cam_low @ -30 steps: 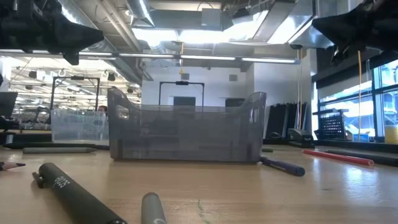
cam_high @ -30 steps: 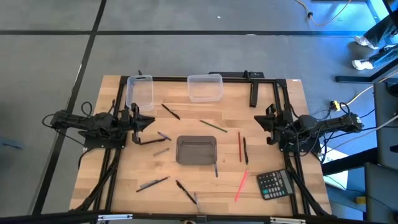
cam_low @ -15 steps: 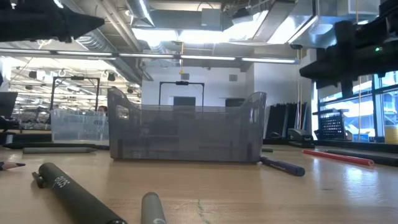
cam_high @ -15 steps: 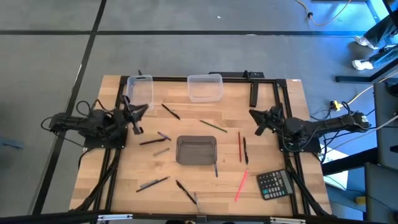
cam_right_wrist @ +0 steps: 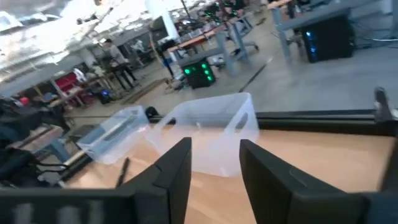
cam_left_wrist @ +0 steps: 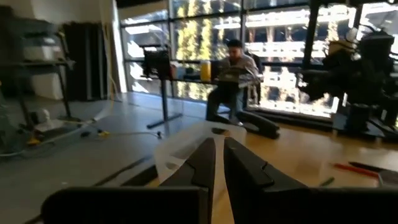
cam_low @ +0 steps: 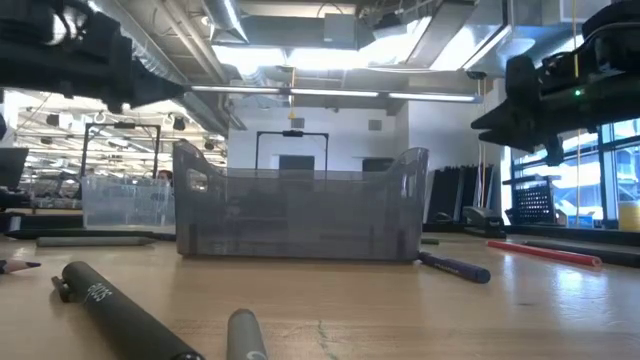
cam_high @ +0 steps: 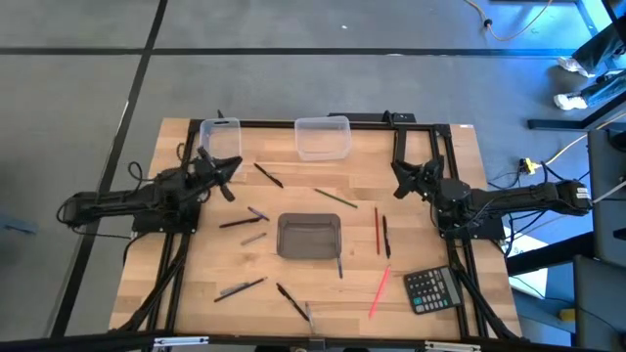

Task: Sort crayons/erasers/pens/pencils in bins
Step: Put the black pen into the left transparent bin

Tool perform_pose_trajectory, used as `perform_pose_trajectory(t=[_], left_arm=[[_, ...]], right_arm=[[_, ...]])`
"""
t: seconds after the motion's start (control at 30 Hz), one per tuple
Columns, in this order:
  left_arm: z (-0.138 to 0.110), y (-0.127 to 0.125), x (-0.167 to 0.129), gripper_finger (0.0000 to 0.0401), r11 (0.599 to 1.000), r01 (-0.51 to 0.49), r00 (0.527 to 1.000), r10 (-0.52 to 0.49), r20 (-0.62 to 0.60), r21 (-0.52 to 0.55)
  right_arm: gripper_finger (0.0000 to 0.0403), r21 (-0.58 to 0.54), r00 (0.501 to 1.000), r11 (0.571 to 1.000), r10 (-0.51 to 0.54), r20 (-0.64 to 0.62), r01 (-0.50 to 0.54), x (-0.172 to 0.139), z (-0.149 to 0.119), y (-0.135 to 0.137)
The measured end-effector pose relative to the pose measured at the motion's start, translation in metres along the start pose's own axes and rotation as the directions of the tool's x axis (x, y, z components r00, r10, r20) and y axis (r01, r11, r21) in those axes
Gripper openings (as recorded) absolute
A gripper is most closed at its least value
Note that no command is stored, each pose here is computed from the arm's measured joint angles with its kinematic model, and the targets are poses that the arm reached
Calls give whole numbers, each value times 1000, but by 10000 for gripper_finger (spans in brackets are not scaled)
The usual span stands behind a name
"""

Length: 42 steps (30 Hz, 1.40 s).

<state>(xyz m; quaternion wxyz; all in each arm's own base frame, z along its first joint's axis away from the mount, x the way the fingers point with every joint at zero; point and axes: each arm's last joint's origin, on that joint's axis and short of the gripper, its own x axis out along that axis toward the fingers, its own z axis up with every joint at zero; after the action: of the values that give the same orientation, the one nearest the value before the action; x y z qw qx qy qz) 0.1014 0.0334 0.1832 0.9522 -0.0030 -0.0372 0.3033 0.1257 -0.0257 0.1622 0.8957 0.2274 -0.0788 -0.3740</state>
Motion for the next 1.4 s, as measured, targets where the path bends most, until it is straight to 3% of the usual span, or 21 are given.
perform_pose_trajectory(t=[0.27,0.43,0.63,0.73,0.83,0.93,1.07,1.2,1.3,1.4], left_arm=[[-15,5,22,4,997,-1,992,-9,-128,-75],[-7,8,31,15,992,-74,997,72,-28,-106],[-1,7,34,24,997,-64,997,66,50,-53],[-3,4,34,30,999,20,999,-19,31,-39],[-3,-5,36,40,981,155,988,-156,1,-114],[-1,-14,44,53,976,179,966,-198,-165,-127],[1,-22,63,72,992,127,889,-123,-441,-21],[3,-25,86,87,980,173,799,-83,-595,95],[-5,-19,101,90,966,198,678,-11,-735,168],[-13,-12,117,88,952,256,566,-5,-824,170]], right_arm=[[141,-88,981,990,122,151,-110,-1,19,11],[141,-179,983,982,86,162,-56,0,19,10],[141,-280,983,960,35,178,16,4,20,5],[141,-263,974,965,47,222,13,7,28,4],[141,-308,955,942,205,214,-133,13,45,16],[141,-368,929,902,313,200,-225,20,61,30],[141,-376,947,909,264,186,-179,36,68,39],[141,-385,975,917,174,137,-110,57,61,40],[141,-398,983,912,153,102,-101,73,59,43],[141,-414,981,898,185,54,-147,90,58,51]])
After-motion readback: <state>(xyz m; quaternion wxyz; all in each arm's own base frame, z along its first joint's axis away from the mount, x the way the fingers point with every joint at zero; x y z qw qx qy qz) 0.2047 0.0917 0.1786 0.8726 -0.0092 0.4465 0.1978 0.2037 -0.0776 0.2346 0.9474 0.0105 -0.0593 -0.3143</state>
